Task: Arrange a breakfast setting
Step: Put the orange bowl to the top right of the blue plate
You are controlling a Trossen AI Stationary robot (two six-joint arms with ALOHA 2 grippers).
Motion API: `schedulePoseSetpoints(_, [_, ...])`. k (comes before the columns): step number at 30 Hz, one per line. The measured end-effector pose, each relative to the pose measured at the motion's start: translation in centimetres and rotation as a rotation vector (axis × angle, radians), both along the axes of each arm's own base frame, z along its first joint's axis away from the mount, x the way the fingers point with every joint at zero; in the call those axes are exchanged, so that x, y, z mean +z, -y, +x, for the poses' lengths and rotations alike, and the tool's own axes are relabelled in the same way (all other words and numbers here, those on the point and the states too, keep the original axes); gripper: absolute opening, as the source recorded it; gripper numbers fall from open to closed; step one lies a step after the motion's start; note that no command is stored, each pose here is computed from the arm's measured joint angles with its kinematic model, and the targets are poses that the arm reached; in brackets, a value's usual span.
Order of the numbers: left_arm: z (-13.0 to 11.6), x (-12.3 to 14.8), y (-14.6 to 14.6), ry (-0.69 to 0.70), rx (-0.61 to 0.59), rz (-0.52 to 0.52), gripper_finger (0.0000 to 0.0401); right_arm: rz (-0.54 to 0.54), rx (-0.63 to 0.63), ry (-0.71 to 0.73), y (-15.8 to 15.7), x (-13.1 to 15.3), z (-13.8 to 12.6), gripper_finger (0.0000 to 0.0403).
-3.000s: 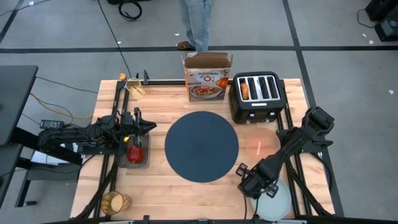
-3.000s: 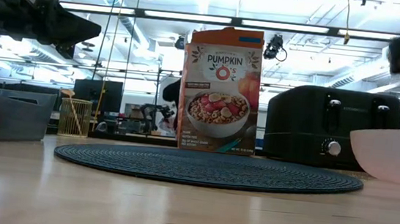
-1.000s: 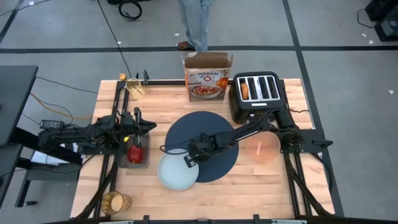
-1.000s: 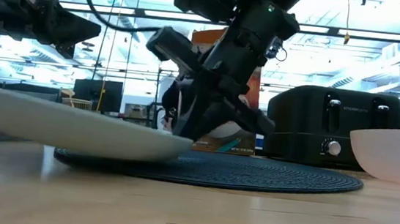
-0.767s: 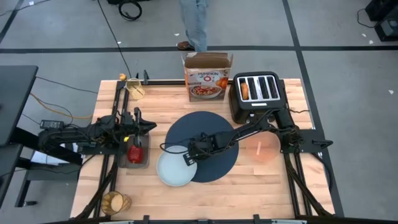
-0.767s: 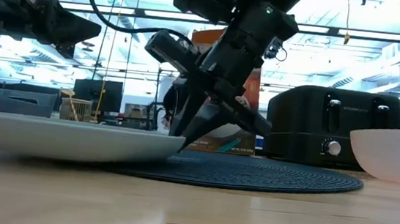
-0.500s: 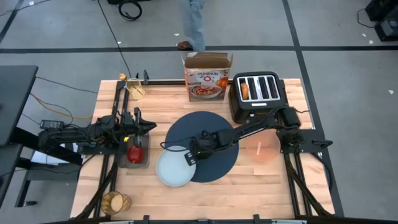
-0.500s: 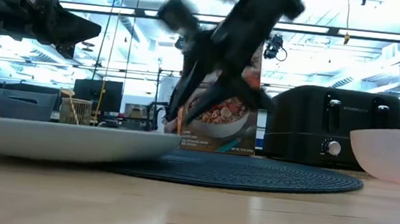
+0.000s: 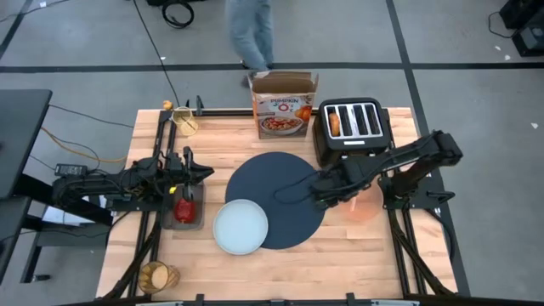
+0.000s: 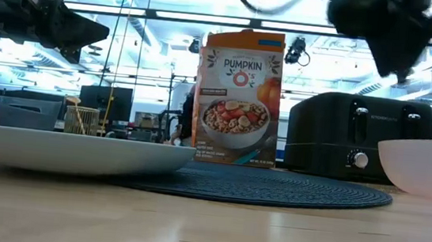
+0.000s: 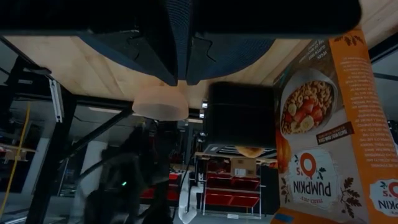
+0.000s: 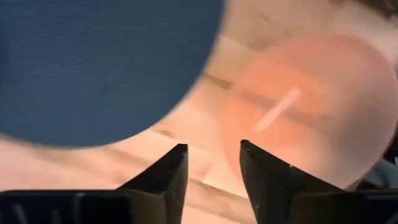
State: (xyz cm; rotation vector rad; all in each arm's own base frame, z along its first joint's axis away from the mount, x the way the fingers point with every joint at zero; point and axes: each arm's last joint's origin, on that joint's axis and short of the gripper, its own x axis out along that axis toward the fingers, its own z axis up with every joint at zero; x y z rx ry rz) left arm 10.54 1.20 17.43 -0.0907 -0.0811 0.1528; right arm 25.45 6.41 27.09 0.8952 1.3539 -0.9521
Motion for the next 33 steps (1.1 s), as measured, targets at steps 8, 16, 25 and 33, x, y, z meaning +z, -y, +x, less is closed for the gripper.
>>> schedulePoseSetpoints(8, [0.0,0.0,0.0,0.0,0.0,0.0,0.0041,0.094,-0.094,0.083,1.2,-7.2,-1.7,0.02])
schedulePoseSetpoints(16, [0.0,0.0,0.0,0.0,0.0,0.0,0.0041,0.067,0.002,-0.049,1.2,-10.5,-1.6,0.0172])
schedulePoseSetpoints(25, [0.0,0.0,0.0,0.0,0.0,0.0,0.0041,0.104,0.114,-0.026,-0.3,-7.9,-0.7,0.0014])
schedulePoseSetpoints(33, [0.0,0.0,0.0,0.0,0.0,0.0,0.0041,0.123,0.666,0.285,-3.1,1.2,3.8,0.001])
